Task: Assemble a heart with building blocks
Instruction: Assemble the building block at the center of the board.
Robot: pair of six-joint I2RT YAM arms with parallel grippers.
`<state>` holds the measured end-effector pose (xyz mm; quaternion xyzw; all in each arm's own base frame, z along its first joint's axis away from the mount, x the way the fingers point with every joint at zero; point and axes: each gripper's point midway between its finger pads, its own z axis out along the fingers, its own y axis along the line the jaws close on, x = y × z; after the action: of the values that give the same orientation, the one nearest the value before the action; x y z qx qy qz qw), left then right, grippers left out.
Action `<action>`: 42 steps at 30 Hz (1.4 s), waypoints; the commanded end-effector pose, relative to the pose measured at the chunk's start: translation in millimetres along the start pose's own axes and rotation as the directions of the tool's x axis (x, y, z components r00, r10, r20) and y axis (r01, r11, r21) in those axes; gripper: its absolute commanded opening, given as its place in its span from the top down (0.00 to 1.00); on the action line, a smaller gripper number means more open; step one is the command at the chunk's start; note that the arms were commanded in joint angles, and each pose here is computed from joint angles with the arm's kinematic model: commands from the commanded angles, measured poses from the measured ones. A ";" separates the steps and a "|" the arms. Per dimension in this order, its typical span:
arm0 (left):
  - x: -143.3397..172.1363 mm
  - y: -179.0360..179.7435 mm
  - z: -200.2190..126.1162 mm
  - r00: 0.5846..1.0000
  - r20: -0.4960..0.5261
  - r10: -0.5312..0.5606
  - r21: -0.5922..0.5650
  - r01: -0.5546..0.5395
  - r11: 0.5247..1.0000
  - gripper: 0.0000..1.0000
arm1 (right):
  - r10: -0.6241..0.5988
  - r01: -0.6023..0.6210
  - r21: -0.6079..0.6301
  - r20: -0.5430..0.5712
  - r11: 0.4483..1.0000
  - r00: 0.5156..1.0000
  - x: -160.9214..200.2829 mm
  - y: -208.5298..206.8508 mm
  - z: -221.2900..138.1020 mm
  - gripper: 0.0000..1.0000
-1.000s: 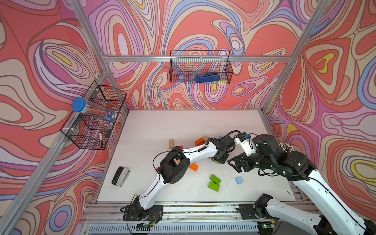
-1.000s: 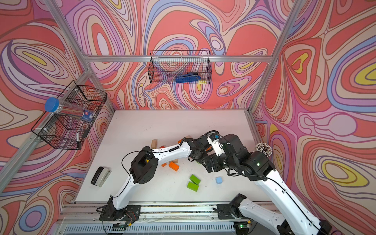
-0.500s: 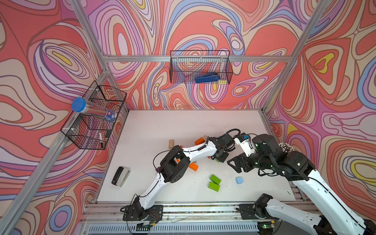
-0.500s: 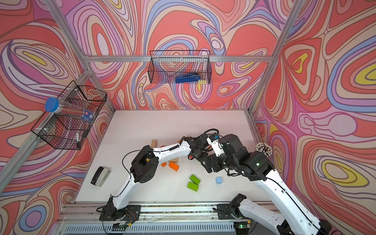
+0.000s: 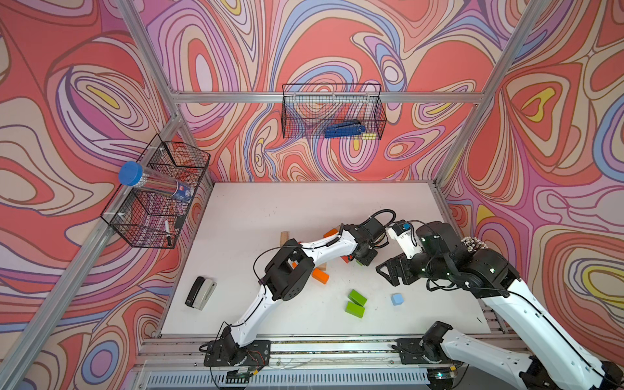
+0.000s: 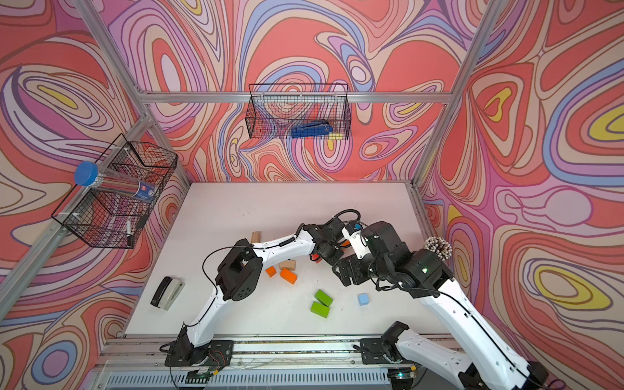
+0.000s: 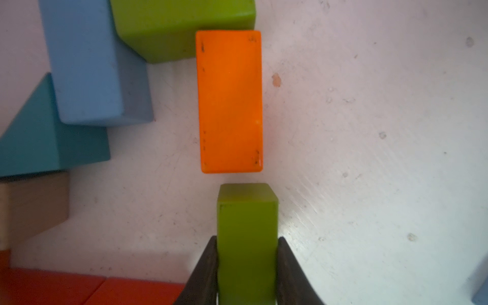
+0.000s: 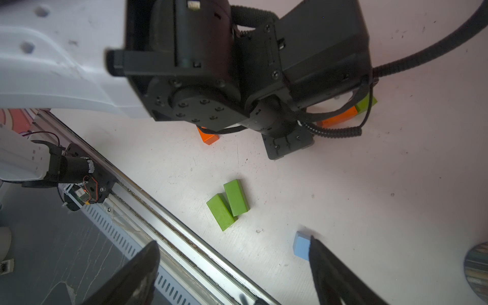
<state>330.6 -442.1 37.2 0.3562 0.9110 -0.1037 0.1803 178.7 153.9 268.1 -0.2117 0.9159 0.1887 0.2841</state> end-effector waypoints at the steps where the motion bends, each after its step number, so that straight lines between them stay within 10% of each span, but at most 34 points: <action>1: 17.4 12.5 22.6 0.998 -0.067 0.012 -0.024 -0.013 1.000 0.78 | 0.004 -0.004 -0.005 0.002 1.000 1.000 -1.4 0.1 3.6 0.11; 18: 13.3 13.9 29.1 0.997 -0.071 -0.002 -0.019 0.001 1.000 0.71 | 0.012 -0.012 -0.008 -0.002 1.000 1.000 -1.9 0.8 4.8 0.11; 33: -17.3 8.2 -22.4 0.996 0.050 -0.070 0.070 0.067 0.995 0.18 | 0.196 -0.196 -0.007 0.098 0.981 0.976 -13.5 -6.0 20.7 0.11; 42: -39.7 48.1 -102.1 0.958 0.162 -0.234 0.199 0.201 0.959 0.00 | 0.420 -0.453 0.246 0.176 0.857 0.890 11.5 -61.4 34.6 0.15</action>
<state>352.5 -413.7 103.6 0.2894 0.9168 -0.1907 0.1983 206.9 138.2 227.0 -0.0244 0.9397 0.1698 0.2960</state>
